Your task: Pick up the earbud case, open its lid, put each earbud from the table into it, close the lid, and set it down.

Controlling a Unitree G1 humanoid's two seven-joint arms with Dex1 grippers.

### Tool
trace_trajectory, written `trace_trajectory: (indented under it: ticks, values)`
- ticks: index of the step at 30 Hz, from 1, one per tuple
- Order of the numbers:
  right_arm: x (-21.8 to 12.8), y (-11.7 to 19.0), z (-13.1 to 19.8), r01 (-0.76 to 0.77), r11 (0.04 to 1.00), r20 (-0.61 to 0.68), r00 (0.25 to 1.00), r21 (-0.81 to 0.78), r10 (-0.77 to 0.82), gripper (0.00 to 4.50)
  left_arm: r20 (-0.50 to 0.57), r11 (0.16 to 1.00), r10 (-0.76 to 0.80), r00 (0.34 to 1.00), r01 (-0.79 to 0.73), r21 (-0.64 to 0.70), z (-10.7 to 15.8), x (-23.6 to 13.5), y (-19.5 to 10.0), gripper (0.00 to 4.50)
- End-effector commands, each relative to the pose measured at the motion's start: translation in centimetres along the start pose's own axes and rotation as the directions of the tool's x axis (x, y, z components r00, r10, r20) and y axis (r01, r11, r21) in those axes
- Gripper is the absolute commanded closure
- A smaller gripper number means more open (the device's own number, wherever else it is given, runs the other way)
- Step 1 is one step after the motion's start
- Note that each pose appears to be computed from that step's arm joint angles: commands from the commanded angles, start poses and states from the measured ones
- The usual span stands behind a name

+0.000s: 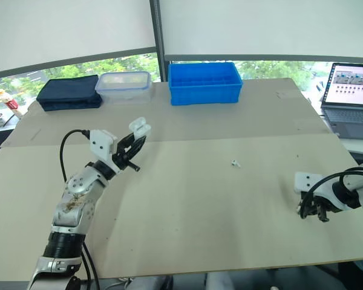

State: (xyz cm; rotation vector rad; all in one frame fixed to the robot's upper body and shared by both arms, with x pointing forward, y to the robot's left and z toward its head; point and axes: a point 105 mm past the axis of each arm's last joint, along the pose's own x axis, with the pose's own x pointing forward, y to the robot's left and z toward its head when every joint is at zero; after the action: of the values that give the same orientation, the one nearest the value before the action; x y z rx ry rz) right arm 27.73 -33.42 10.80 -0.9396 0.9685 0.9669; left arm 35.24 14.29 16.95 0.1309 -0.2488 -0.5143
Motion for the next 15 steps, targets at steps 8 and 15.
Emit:
trace_trajectory:
  ticks: [8,15]
  values:
    - [0.7,0.1,-2.5,-0.007,1.000,-0.100,0.995,0.009,0.008,1.77,0.064,0.999,0.027,0.998,-0.029,0.035,2.0,-0.2,0.2,3.91]
    - [0.8,1.1,-2.8,-0.041,0.984,-0.078,0.995,0.174,0.055,1.77,0.059,0.999,0.027,0.998,-0.029,0.033,1.8,-0.4,-0.1,3.91]
